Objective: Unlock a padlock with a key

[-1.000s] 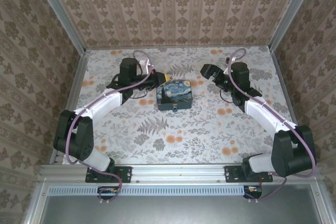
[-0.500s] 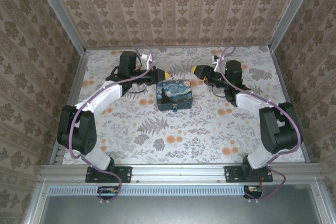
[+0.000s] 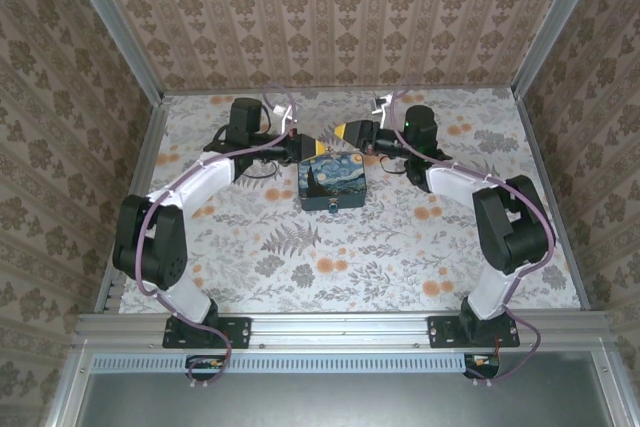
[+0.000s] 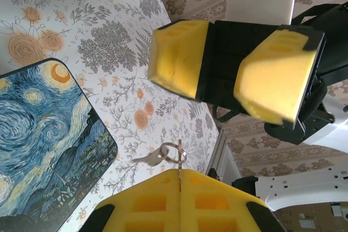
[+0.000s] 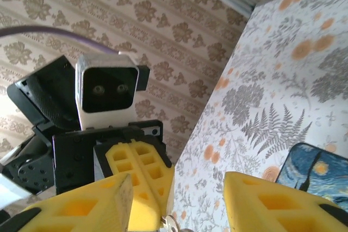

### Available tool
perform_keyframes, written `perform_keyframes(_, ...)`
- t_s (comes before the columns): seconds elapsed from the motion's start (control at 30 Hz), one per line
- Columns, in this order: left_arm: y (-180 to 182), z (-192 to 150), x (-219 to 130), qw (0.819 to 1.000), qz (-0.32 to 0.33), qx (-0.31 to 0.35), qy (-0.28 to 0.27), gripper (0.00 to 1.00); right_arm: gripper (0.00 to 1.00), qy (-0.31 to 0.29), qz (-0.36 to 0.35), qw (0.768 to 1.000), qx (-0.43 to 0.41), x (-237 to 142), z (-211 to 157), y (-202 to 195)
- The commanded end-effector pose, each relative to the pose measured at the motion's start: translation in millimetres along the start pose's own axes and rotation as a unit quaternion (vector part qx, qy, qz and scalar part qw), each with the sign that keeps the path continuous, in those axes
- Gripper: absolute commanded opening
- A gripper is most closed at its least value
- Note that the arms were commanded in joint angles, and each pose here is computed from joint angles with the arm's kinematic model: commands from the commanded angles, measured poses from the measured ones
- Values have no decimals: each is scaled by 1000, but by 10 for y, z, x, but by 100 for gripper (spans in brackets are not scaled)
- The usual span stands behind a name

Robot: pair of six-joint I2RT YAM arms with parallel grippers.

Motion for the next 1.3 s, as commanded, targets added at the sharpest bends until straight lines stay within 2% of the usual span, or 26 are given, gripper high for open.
perform_keyframes(0.0, -75, 50, 22, 999, -20, 26, 4, 0, 46, 20, 31, 999, -11, 66, -9, 73)
perform_keyframes(0.43, -52, 48, 34, 1000, -16, 23, 2, 0, 36, 39, 40, 998, 5, 106, -178, -41)
perform_keyframes(0.8, -34, 59, 56, 1000, -13, 19, 1, 0, 36, 48, 41, 998, 15, 139, -255, -117)
perform_keyframes(1.27, 36, 59, 71, 1000, -2, 13, -2, 0, 13, 48, 51, 997, 18, 85, -317, -106)
Point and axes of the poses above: each hand's point on the last joint's axis, 136 mm out from that joint toward the fingers, its own x axis out along the fingers, its own y axis along the line the jaws close on, z = x × y, the point moved 5 cm from there along -x, back along the fingers, and after that the axes turned 7 degrees about x, right-handed, at the moved point
